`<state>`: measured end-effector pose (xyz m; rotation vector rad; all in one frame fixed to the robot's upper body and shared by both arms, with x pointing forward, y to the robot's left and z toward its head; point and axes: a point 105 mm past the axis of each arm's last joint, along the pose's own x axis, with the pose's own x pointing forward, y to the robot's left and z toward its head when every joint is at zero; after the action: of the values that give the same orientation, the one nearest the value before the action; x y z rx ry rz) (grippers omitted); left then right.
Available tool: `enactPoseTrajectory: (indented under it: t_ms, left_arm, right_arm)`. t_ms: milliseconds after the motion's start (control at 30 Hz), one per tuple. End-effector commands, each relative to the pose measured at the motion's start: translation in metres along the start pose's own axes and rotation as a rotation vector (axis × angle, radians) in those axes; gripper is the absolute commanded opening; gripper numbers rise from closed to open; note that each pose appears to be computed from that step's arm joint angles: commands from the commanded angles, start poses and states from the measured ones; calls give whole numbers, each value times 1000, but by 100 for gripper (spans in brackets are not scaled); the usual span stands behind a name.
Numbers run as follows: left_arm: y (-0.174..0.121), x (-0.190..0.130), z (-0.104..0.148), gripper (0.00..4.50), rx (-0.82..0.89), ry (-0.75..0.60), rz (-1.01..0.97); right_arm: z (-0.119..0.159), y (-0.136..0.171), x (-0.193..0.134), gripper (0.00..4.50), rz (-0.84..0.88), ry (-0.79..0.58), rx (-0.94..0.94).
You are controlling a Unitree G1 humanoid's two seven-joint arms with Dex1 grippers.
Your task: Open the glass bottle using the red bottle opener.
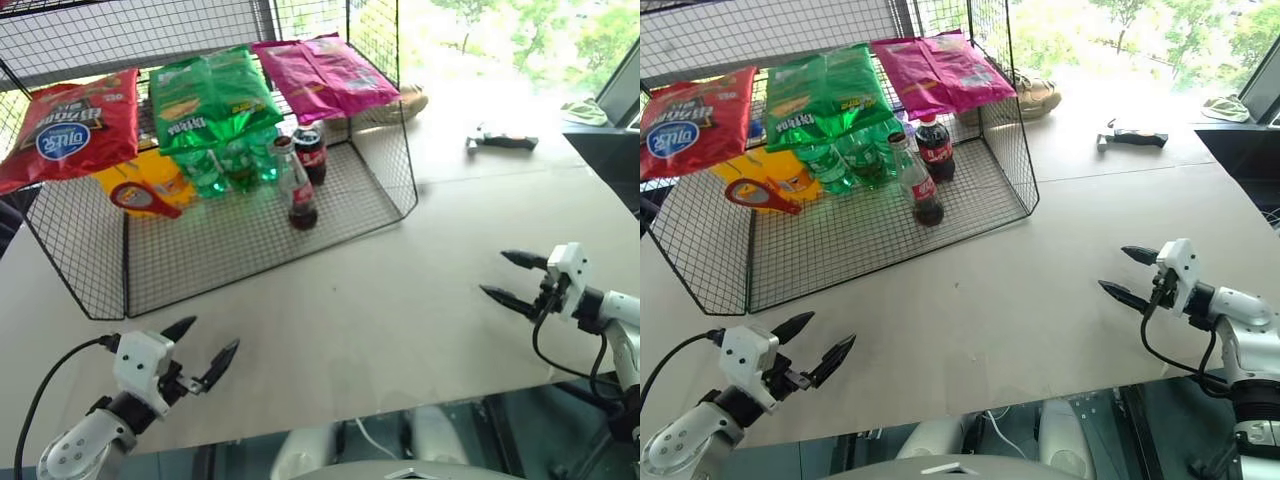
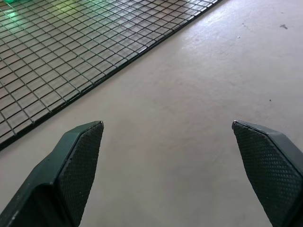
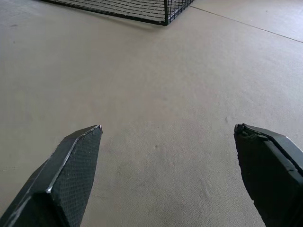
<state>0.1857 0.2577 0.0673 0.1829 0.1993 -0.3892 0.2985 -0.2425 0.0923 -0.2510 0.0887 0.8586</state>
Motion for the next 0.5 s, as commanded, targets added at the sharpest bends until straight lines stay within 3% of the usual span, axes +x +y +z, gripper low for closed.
enactPoseTrajectory:
  t_ms: [33,500]
  left_arm:
    - [1,-2,6,450,22,-23,7]
    - [8,1,6,450,27,-23,46]
  right_arm:
    - [10,0,1,449,1,-30,-25]
    - [17,6,16,449,7,-60,1]
